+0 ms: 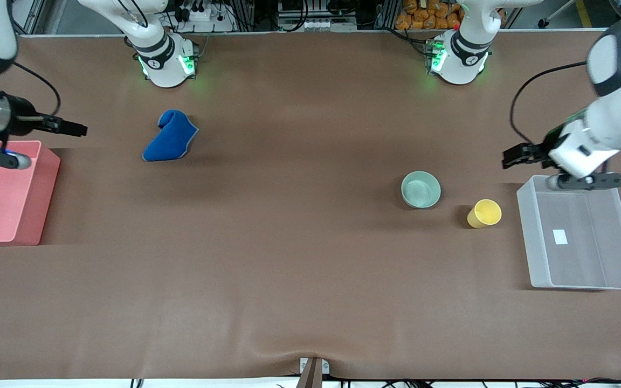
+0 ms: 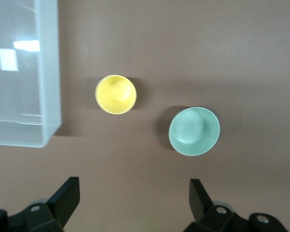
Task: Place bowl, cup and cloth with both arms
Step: 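Reach the right gripper to the blue cloth while the left reaches the bowl, then grasp the blue cloth with the right gripper while the left grasps the bowl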
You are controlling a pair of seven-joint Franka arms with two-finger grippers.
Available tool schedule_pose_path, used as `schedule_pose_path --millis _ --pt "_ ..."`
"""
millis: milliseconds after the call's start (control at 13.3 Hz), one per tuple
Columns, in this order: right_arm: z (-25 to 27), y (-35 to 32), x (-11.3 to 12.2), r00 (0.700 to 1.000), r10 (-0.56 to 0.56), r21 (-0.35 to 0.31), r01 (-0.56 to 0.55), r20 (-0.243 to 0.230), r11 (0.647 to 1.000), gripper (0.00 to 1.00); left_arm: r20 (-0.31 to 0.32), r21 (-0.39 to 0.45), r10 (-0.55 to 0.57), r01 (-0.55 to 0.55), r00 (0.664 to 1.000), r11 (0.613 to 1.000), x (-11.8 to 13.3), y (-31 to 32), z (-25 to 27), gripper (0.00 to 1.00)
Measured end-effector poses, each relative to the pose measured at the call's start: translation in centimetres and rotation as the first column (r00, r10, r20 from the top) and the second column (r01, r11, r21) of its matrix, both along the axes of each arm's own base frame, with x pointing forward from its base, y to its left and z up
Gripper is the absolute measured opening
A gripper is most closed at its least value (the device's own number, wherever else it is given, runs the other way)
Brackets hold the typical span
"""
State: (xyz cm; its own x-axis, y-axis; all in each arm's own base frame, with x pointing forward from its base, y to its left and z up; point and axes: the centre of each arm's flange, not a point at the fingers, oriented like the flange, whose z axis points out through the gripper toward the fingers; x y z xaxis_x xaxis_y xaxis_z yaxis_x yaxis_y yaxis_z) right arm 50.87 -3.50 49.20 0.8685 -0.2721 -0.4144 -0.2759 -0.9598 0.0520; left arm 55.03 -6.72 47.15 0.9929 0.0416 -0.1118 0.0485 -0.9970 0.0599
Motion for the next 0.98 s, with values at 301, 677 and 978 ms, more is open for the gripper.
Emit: schedule_pose_path --millis 301,677,978 --pt "-9.7 -2.0 -1.7 0.985 -0.152 0.054 0.156 -0.08 0.986 1.0 0.043 0.007 0.024 -0.024 0.999 1.0 -2.3 -3.7 -8.1 1.0" --pt "-20.3 -6.2 -3.1 0.92 -0.3 0.112 0.336 -0.253 0.935 1.0 0.075 0.003 0.089 -0.09 0.993 0.996 -5.0 -5.8 -15.5 1.0" --pt "-27.0 -7.2 -3.9 0.886 -0.345 0.108 0.394 -0.311 0.913 1.0 0.088 -0.018 0.154 -0.153 0.984 0.988 -4.9 -6.3 -20.5 0.97"
